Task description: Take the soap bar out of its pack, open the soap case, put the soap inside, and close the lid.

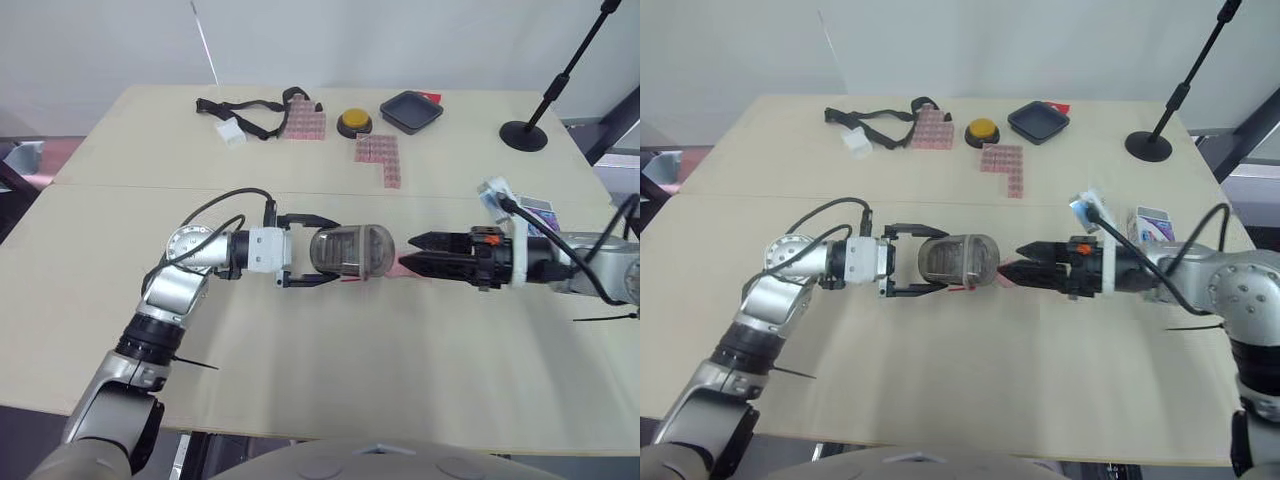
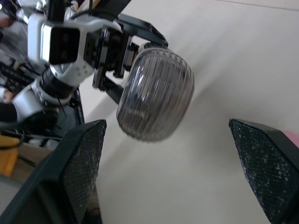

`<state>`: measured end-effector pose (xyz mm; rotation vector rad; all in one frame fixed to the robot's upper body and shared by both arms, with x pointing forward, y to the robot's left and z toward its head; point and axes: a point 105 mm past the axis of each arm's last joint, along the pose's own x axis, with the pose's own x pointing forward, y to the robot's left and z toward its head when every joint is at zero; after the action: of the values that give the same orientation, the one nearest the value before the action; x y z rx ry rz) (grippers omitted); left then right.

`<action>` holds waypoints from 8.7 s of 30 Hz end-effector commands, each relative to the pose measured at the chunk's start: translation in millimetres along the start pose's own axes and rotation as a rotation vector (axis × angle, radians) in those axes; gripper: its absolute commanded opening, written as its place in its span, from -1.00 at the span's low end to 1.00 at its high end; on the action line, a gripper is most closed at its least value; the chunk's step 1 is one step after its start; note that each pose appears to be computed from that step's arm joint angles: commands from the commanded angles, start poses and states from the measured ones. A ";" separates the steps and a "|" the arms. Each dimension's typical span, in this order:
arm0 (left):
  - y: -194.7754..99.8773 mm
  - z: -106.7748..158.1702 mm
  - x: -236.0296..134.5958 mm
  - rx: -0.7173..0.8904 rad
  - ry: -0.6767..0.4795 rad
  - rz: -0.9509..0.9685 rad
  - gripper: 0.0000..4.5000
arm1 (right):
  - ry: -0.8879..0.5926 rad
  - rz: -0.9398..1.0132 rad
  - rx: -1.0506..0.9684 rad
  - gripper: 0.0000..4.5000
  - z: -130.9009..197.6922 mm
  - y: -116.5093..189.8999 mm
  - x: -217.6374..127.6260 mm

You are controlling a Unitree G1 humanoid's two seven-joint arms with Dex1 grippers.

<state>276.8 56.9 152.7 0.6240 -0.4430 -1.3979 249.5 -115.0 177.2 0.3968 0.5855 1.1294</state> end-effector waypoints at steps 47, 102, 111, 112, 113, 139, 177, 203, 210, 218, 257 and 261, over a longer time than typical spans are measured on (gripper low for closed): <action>-1.9 10.2 6.4 -0.004 -0.015 -0.013 0.54 | -0.043 0.043 0.203 -0.10 1.7 6.1 8.3; 2.4 -4.6 -8.0 -0.054 0.049 -0.007 0.54 | 0.253 -0.949 0.145 -0.10 9.3 -128.0 -74.2; 1.1 -2.2 -6.0 -0.059 0.047 -0.009 0.54 | 0.258 -1.008 0.162 0.35 6.6 -140.4 -65.9; 1.4 -2.3 -6.2 -0.060 0.048 -0.008 0.54 | 0.257 -1.007 0.158 0.46 7.1 -140.3 -65.4; 1.5 -2.6 -6.6 -0.059 0.049 -0.009 0.54 | 0.255 -1.009 0.152 0.60 7.7 -140.2 -65.3; 18.8 -27.7 -14.5 -0.390 0.214 -0.016 0.54 | -0.044 -0.116 -0.849 0.99 -8.4 -35.4 -67.2; 27.6 -44.1 1.8 -0.204 0.565 -0.377 0.54 | -0.073 -0.091 -0.869 0.99 -53.2 -57.6 -65.1; 20.1 -55.9 -73.9 -0.272 0.639 -0.346 0.54 | -0.063 -0.110 -0.852 0.99 -56.6 -62.3 -68.0; 17.6 -71.7 -84.6 -0.258 0.628 -0.318 0.54 | -0.059 -0.100 -0.855 0.99 -53.6 -64.0 -66.1; 15.2 -79.1 -85.1 -0.264 0.605 -0.323 0.54 | -0.052 -0.098 -0.856 0.99 -54.5 -65.0 -67.2; -40.1 -13.4 -135.3 -0.613 0.187 0.307 0.99 | 0.425 -0.028 -0.982 1.00 -2.9 -79.4 17.0; -38.9 -14.8 -141.4 -0.603 0.191 0.315 0.99 | 0.464 -0.025 -0.982 1.00 -6.1 -81.2 26.1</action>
<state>235.2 187.3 116.7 0.1342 0.0804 -1.1051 308.9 -122.7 114.0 -0.7022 0.3701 1.3606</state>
